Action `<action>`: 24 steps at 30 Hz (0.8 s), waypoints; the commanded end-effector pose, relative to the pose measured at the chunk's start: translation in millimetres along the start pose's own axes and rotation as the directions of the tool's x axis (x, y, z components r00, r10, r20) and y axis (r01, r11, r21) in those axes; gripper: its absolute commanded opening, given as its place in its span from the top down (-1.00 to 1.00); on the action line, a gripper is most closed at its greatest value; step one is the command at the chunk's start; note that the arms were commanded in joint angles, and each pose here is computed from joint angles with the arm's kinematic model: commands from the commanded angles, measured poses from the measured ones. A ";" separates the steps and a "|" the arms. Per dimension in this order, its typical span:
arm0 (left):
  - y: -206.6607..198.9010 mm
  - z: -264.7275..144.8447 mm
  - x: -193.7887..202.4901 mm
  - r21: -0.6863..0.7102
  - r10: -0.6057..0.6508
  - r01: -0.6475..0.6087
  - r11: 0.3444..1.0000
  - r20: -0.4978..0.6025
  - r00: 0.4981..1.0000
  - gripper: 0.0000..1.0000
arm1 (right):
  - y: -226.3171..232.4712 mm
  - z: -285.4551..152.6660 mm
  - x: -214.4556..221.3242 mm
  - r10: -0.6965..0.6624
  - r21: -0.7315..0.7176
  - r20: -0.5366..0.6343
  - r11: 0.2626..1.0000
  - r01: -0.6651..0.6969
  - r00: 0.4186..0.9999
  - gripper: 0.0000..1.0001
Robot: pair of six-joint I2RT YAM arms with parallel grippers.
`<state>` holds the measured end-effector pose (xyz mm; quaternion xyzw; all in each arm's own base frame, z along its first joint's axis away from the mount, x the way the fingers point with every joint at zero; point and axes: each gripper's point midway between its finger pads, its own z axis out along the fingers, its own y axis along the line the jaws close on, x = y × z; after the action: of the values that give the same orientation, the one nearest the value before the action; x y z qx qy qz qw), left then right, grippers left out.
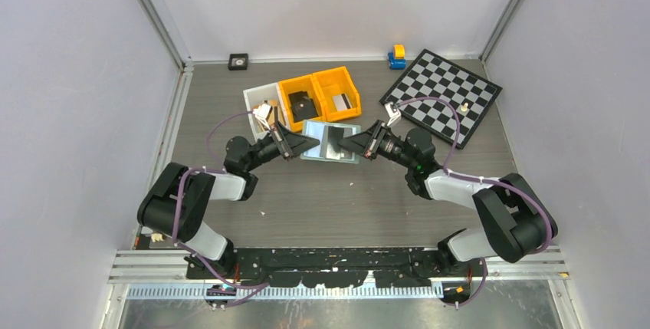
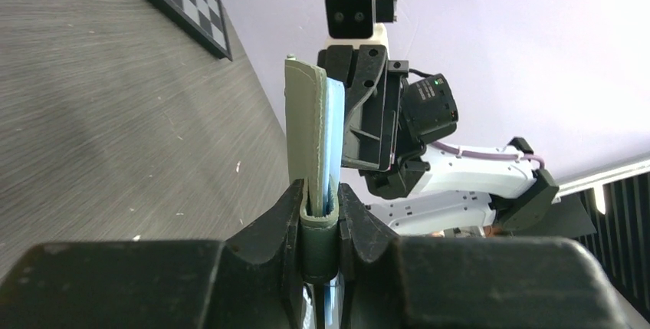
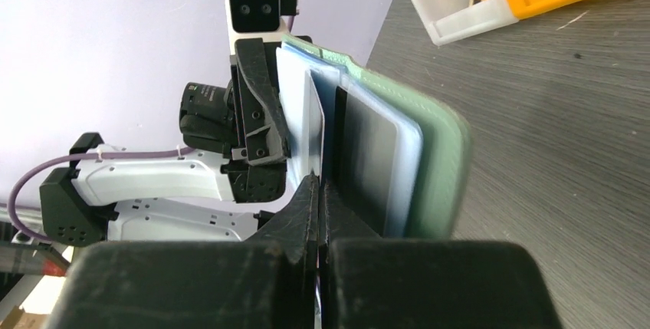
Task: Take the credit cards out of the card holder
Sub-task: Place the credit card in the storage box.
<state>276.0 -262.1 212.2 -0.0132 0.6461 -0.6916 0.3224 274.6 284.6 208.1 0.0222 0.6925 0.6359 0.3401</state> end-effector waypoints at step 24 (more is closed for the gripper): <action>98.4 -62.2 -16.2 -0.582 0.042 -0.031 0.812 0.005 0.999 1.00 | -34.4 49.3 -84.8 -0.207 0.332 -0.031 0.921 0.205 0.978 0.99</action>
<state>310.2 -198.4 127.2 -0.1367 0.7967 -0.4868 0.3310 354.6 272.4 228.0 0.0249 0.7676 0.4972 0.4038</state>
